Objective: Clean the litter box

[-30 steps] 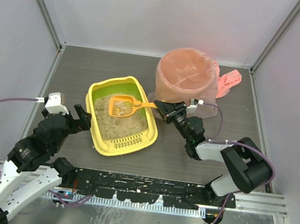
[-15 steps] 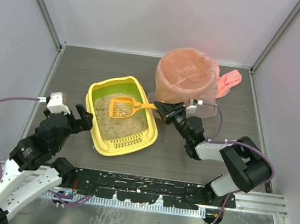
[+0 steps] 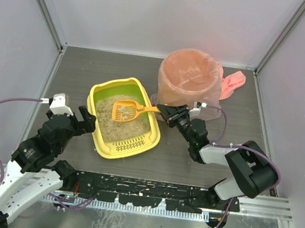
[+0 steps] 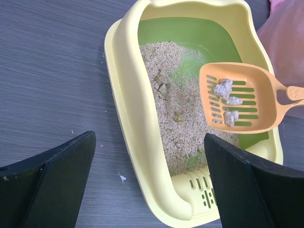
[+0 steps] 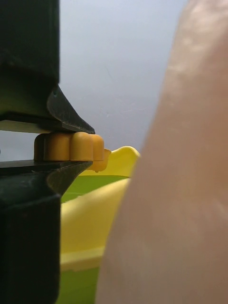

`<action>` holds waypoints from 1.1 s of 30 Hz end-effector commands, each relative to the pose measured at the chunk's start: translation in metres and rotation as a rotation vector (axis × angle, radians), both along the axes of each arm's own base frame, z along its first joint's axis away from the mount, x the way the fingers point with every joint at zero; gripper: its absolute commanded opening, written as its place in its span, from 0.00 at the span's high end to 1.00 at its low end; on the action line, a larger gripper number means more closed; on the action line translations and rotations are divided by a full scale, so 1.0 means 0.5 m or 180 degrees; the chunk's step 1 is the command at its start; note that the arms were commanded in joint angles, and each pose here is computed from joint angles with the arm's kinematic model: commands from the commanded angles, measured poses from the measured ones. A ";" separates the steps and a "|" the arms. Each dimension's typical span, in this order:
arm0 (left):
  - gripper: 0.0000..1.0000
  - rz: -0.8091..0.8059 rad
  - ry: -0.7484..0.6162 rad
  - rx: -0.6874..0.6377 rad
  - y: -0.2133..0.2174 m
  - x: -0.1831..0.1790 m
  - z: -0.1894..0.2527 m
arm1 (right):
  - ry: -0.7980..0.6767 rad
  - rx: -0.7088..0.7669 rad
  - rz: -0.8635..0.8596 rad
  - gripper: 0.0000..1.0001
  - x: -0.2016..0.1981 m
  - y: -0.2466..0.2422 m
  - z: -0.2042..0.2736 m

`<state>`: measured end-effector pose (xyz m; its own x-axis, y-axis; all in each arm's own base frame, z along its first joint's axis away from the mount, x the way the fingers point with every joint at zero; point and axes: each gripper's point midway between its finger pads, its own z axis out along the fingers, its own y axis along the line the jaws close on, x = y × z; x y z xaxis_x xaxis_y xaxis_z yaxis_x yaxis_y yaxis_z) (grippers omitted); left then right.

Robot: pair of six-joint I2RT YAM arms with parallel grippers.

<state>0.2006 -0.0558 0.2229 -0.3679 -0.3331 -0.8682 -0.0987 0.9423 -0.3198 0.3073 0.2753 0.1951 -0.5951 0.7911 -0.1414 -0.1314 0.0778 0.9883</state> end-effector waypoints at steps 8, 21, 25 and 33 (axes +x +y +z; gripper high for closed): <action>0.02 0.0035 -0.0165 -0.0145 -0.005 0.011 0.016 | -0.0409 0.0055 0.0285 0.99 -0.024 0.063 0.084; 0.02 -0.0011 -0.0050 -0.0162 -0.014 0.007 0.005 | -0.0166 0.0238 -0.0120 0.99 -0.008 -0.025 0.045; 0.02 0.0047 -0.0068 -0.0158 -0.006 0.006 -0.002 | -0.0312 0.0150 0.0180 0.99 -0.027 0.031 0.078; 0.02 0.0078 -0.0075 -0.0155 0.001 0.001 0.003 | -0.0253 0.0188 0.0105 0.99 -0.023 0.010 0.067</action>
<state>0.1984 -0.0584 0.2093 -0.3908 -0.3470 -0.8525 -0.1041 0.9369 -0.3336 0.2974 0.2751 0.1952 -0.6068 0.7835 -0.1340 -0.1237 0.0734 0.9896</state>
